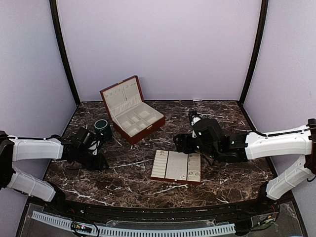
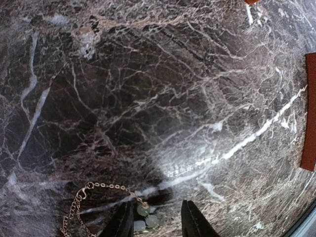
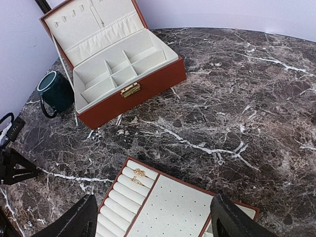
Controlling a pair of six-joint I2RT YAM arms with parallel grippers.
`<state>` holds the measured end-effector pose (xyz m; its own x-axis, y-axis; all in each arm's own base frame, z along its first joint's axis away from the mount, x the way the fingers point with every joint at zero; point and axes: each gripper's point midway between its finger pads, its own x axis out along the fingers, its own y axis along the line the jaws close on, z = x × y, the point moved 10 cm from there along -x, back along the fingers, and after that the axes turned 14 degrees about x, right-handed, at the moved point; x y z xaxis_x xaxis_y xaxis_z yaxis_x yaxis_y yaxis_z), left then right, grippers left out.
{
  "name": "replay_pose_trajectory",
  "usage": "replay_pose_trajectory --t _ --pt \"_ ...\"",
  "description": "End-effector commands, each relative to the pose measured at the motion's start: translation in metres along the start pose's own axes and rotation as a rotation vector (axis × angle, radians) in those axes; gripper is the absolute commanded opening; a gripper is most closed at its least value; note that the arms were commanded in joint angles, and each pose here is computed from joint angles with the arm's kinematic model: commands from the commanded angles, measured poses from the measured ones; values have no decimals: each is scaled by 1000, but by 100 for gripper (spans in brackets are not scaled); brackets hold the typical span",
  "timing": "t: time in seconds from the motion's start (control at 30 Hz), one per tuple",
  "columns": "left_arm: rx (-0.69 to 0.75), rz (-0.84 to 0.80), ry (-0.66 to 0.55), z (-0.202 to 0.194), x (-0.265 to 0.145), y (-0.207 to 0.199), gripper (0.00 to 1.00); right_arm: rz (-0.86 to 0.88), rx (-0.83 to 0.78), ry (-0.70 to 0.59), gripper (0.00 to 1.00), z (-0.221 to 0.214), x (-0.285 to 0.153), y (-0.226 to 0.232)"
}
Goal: Organize the mixed jewelry
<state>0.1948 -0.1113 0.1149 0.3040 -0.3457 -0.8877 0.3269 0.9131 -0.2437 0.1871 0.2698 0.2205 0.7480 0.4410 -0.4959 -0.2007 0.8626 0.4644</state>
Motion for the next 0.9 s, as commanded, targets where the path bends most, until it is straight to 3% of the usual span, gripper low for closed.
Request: replay_pose_trajectory --t 0.0,0.47,0.87 --pt "15 33 38 -2 4 0 35 -5 18 -28 80 2 -2 -2" --pt "81 144 126 -5 16 -7 31 -23 35 -32 79 -2 -3 -12" --pt "54 104 114 -7 20 -10 7 -51 48 -59 80 1 -7 -19"
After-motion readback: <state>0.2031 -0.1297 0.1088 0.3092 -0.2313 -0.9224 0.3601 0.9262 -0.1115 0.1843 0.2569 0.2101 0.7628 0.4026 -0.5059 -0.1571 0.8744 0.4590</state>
